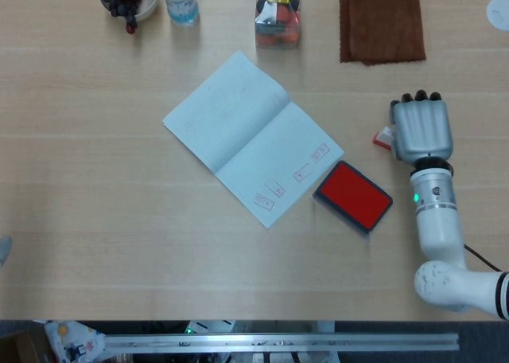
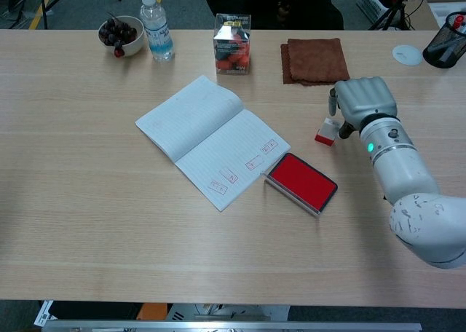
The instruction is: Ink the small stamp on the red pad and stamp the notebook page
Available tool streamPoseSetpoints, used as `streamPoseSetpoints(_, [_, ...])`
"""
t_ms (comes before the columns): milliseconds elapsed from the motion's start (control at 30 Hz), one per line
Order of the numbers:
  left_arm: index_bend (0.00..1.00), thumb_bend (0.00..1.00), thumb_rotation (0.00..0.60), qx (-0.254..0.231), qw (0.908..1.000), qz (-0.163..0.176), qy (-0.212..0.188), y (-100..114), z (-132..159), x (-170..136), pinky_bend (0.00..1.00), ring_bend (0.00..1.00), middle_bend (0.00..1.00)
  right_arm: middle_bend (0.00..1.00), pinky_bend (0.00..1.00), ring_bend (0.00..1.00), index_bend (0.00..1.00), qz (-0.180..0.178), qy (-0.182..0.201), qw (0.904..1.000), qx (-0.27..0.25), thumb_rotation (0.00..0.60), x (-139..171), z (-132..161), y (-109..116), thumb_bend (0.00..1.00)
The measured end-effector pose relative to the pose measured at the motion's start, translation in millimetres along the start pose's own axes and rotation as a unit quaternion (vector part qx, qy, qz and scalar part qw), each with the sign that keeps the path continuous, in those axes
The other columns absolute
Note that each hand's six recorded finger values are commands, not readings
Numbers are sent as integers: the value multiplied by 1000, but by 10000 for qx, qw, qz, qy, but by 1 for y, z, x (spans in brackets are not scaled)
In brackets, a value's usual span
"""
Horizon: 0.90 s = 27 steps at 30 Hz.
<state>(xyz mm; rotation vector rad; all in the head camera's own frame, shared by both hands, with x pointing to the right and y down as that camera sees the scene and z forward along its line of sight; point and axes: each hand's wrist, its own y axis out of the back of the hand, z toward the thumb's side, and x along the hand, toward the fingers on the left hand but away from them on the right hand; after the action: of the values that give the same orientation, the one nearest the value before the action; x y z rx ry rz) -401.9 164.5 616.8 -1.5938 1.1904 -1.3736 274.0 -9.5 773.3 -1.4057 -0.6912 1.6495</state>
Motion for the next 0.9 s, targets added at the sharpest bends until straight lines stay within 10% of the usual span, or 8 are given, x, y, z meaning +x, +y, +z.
streamPoseSetpoints(900, [44, 272, 600, -1, 9999, -48, 94, 2, -8, -3, 63, 35, 51, 398, 293, 270, 480, 149, -54, 9998, 93, 600, -9, 6, -10, 291])
